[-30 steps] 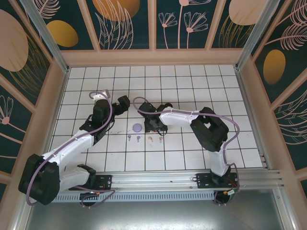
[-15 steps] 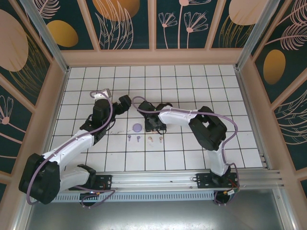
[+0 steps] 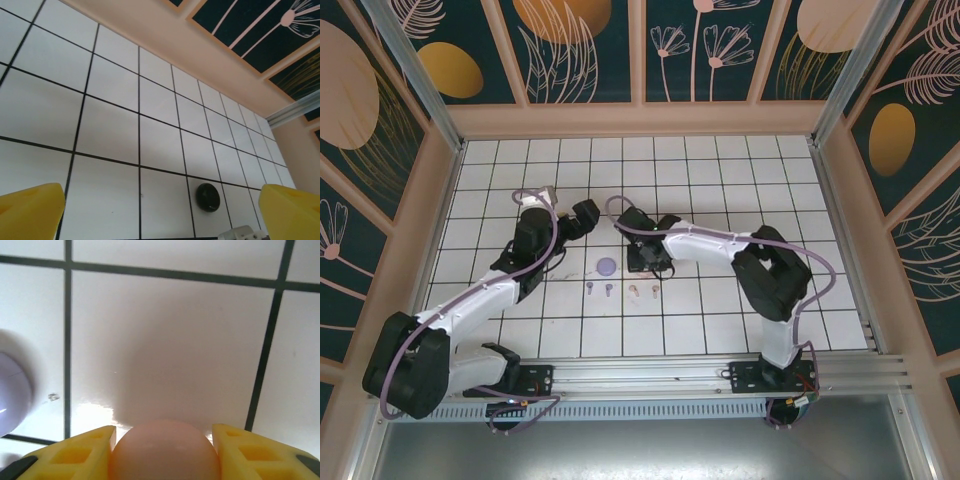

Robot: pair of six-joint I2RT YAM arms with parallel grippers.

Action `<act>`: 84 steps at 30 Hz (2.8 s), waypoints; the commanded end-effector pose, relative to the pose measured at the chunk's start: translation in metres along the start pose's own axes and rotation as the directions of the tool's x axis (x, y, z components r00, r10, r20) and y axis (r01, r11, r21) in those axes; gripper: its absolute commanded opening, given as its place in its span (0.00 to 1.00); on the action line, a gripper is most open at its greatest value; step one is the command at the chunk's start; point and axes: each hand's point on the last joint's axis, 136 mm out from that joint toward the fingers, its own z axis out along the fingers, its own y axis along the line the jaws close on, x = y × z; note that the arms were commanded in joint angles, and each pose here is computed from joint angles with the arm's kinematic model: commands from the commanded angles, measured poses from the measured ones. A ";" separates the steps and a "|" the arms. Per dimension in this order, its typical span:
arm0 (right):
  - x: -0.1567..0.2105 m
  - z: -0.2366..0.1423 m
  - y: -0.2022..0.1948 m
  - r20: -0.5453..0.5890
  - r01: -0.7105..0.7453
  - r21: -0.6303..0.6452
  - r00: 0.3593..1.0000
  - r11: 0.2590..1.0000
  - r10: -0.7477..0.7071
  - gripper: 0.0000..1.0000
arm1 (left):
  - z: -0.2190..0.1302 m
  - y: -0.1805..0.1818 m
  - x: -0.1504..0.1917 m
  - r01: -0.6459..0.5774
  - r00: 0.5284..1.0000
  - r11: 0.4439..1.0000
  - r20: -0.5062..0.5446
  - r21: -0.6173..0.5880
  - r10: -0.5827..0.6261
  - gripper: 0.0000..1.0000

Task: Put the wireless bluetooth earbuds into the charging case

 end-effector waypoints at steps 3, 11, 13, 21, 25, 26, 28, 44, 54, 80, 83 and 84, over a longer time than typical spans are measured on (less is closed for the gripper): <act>-0.050 -0.047 0.002 0.129 -0.114 -0.138 0.983 0.984 0.132 0.40 | 0.002 -0.031 0.010 -0.064 0.998 0.971 -0.001 0.229 0.066 0.99; -0.112 -0.089 -0.010 0.229 -0.246 -0.273 0.922 0.930 0.312 0.40 | 0.002 -0.066 0.034 -0.085 0.991 0.867 -0.049 0.492 0.125 0.99; -0.122 -0.095 -0.008 0.217 -0.277 -0.327 0.908 0.903 0.357 0.40 | 0.000 -0.072 0.038 -0.066 0.991 0.841 -0.062 0.537 0.118 0.98; -0.152 -0.113 -0.002 0.192 -0.409 -0.455 0.822 0.791 0.536 0.40 | 0.005 -0.077 0.041 -0.021 0.996 0.815 -0.057 0.579 0.066 0.93; -0.160 -0.118 0.005 0.163 -0.449 -0.502 0.790 0.739 0.591 0.40 | 0.013 -0.081 0.045 -0.007 0.997 0.812 -0.056 0.583 0.048 0.86; -0.161 -0.117 0.006 0.158 -0.456 -0.505 0.786 0.733 0.598 0.40 | 0.015 -0.083 0.048 -0.005 0.997 0.809 -0.060 0.587 0.049 0.84; -0.164 -0.117 0.008 0.150 -0.461 -0.511 0.783 0.725 0.604 0.40 | 0.019 -0.088 0.053 -0.004 0.996 0.803 -0.066 0.596 0.054 0.81; -0.162 -0.113 0.014 0.118 -0.465 -0.530 0.788 0.709 0.605 0.40 | 0.058 -0.095 0.054 0.022 1.000 0.788 -0.020 0.616 -0.013 0.63; -0.159 -0.110 0.013 0.113 -0.466 -0.528 0.790 0.710 0.603 0.39 | 0.071 -0.104 0.049 0.038 0.999 0.766 -0.010 0.642 -0.041 0.58; -0.162 -0.117 0.018 0.112 -0.454 -0.559 0.788 0.694 0.606 0.45 | 0.075 -0.113 0.054 0.075 0.997 0.727 -0.036 0.682 -0.069 0.03; -0.168 -0.125 0.018 0.122 -0.444 -0.581 0.781 0.683 0.612 0.64 | 0.074 -0.114 0.053 0.084 0.996 0.722 -0.040 0.687 -0.077 0.00; -0.170 -0.128 0.015 0.129 -0.443 -0.586 0.776 0.678 0.618 0.68 | 0.073 -0.115 0.052 0.087 0.996 0.720 -0.042 0.689 -0.080 0.00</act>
